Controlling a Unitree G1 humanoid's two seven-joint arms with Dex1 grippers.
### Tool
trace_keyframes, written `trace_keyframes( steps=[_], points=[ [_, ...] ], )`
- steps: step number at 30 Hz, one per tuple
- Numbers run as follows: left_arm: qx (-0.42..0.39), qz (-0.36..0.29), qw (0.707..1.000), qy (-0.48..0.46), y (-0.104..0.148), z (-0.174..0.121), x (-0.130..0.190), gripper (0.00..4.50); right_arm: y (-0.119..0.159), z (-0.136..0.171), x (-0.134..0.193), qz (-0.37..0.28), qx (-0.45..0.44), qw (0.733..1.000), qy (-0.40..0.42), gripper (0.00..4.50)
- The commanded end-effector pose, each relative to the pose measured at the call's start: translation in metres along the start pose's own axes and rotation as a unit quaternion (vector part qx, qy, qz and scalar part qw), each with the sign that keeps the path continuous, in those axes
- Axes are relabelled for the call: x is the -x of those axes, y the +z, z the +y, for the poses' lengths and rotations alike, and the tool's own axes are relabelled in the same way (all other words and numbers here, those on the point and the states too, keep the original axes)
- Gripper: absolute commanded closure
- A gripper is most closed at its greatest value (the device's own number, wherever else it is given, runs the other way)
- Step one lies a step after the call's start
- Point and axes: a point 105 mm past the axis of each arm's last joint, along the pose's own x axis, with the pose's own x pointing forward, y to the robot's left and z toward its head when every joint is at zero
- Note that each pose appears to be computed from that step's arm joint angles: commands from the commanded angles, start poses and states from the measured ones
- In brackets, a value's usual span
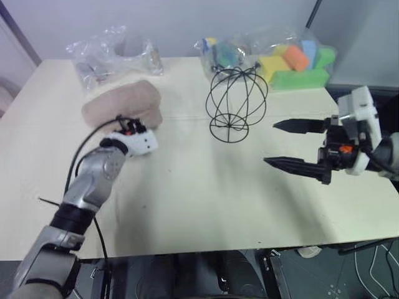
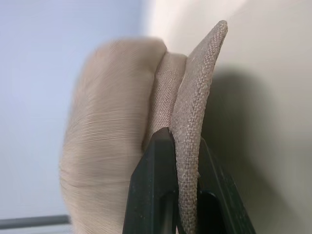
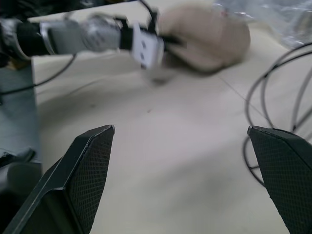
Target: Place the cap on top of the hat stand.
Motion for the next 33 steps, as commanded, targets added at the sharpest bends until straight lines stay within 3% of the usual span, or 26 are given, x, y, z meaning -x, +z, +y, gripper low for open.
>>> trace_keyframes(
  steps=[1, 5, 8, 10, 15, 20, 24, 28, 33],
  points=[
    [-0.001, -0.132, 0.983, 0.13, 0.058, 0.083, -0.005, 4.47, 0.024, -0.015, 0.024, -0.021, 0.039, 0.998, -0.051, 0.0],
    [0.009, -0.278, 0.946, 0.17, 0.128, 0.115, -0.001, 4.47, 0.029, -0.02, 0.037, -0.028, 0.041, 0.996, -0.075, 0.0],
    [-0.003, -0.372, 0.917, 0.144, 0.176, 0.102, 0.006, 4.47, 0.028, -0.018, 0.04, -0.031, 0.037, 0.995, -0.084, 0.0],
    [-0.01, -0.398, 0.91, 0.116, 0.189, 0.084, 0.007, 4.47, 0.026, -0.014, 0.04, -0.029, 0.035, 0.995, -0.085, 0.0],
    [-0.074, -0.408, 0.91, -0.018, 0.197, 0.003, 0.003, 4.47, 0.02, -0.006, 0.038, -0.028, 0.024, 0.995, -0.088, 0.0],
    [-0.115, -0.346, 0.929, -0.065, 0.178, -0.029, -0.005, 4.47, 0.015, -0.003, 0.035, -0.028, 0.013, 0.995, -0.092, 0.0],
    [-0.106, -0.36, 0.922, -0.092, 0.183, -0.051, 0.001, 4.47, 0.011, -0.005, 0.033, -0.022, 0.012, 0.995, -0.095, 0.0],
    [-0.085, -0.358, 0.926, -0.082, 0.185, -0.053, -0.001, 3.02, 0.001, -0.007, 0.029, 0.01, 0.031, 0.994, -0.103, 0.0],
    [-0.061, -0.356, 0.929, -0.079, 0.176, -0.048, 0.007, 0.49, -0.021, -0.01, 0.02, 0.071, 0.063, 0.989, -0.118, 0.0]
  ],
)
